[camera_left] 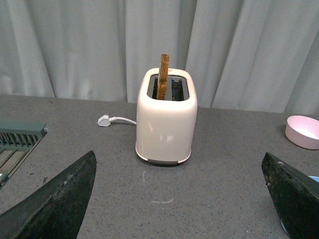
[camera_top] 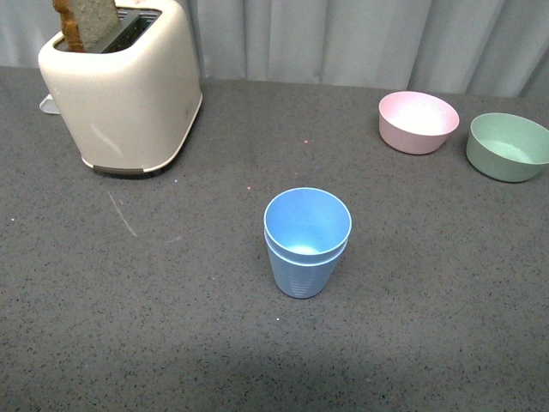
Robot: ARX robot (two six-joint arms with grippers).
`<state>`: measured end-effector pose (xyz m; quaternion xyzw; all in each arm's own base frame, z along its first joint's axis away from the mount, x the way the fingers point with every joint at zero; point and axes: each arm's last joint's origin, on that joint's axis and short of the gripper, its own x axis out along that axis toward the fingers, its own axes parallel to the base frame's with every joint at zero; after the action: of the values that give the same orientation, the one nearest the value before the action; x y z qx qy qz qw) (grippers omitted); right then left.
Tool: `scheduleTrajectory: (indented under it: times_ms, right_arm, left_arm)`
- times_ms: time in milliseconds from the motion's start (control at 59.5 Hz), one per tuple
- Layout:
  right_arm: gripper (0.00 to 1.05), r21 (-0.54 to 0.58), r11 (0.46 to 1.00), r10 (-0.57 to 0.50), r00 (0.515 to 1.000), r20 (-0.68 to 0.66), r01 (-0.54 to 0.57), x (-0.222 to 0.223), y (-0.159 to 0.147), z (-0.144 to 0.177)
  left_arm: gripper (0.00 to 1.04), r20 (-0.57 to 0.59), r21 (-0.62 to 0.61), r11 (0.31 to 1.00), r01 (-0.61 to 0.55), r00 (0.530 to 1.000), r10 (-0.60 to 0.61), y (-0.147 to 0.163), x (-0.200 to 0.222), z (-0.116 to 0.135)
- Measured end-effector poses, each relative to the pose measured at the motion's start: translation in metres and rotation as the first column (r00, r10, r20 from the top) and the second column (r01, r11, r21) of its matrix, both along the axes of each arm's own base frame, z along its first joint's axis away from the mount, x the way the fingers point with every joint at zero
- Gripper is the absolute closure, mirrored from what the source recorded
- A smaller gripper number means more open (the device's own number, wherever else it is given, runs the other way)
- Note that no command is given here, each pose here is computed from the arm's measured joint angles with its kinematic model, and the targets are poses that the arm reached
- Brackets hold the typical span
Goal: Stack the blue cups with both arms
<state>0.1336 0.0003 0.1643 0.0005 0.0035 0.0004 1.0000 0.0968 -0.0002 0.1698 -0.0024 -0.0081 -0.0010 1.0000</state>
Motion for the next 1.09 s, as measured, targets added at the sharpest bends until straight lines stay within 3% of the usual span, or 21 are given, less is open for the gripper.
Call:
scheduleTrajectory:
  times_ms: [1092]
  right_arm:
    - [1.04,0.0,1.0,0.002,1.0,-0.009,-0.002,-0.034,0.0,-0.001]
  left_arm:
    - [0.07,0.0,0.0,1.0,0.0,1.0,0.0,0.0,0.0,0.0]
